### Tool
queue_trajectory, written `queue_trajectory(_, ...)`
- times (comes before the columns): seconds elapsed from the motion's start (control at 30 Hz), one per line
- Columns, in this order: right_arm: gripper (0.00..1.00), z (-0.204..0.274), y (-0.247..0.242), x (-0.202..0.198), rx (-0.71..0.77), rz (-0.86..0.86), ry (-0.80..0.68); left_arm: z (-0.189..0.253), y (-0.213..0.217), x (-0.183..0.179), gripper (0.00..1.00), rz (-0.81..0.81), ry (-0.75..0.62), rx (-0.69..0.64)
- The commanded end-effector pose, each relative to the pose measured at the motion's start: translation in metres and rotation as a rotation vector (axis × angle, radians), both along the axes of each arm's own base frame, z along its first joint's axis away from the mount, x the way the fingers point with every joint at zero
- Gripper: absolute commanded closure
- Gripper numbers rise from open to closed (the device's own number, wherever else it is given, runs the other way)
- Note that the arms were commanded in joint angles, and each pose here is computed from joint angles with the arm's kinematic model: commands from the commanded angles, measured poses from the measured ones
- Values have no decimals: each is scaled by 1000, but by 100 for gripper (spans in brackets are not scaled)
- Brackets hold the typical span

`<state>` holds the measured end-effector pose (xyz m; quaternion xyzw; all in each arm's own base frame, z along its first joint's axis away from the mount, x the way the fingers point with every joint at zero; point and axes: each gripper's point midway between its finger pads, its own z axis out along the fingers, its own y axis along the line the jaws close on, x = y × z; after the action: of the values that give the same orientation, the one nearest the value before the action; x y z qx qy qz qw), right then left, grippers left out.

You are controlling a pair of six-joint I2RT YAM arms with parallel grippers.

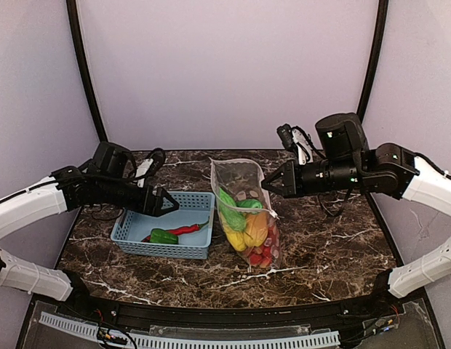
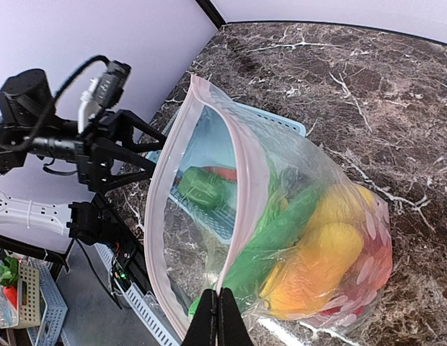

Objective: Place the food in the zip-top bag and seal the zipper
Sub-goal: Place the fake vegetable in the zipper food storage bag, then pick up the fake vegetable from the bin.

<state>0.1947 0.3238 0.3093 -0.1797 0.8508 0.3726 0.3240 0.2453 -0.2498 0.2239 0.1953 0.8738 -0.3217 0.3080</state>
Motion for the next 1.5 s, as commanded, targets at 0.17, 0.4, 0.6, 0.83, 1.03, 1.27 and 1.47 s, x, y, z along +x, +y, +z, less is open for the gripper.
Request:
queue_trajectory(0.17,100,11,0,-1,41,4,-27,-95,60,-3,22,209,236,168)
queue_trajectory(0.4,100,12,-1,-1,44,0,-30,-127,68,-6,14,240,322,209)
queue_trajectory(0.6,100,11,-2,-1,42,-2,-29,-148,69,-10,6,227,374,251)
queue_trajectory(0.83,100,11,-4,-2,42,-4,-32,-167,58,-10,5,180,434,249)
queue_trajectory(1.03,100,13,-7,-1,46,-14,-36,-180,57,-9,5,160,464,282)
queue_trajectory(1.27,100,11,-8,-2,41,-18,-35,-175,54,-5,25,160,448,263)
queue_trajectory(1.47,100,11,-8,-1,40,-17,-37,-163,58,-4,33,181,402,257)
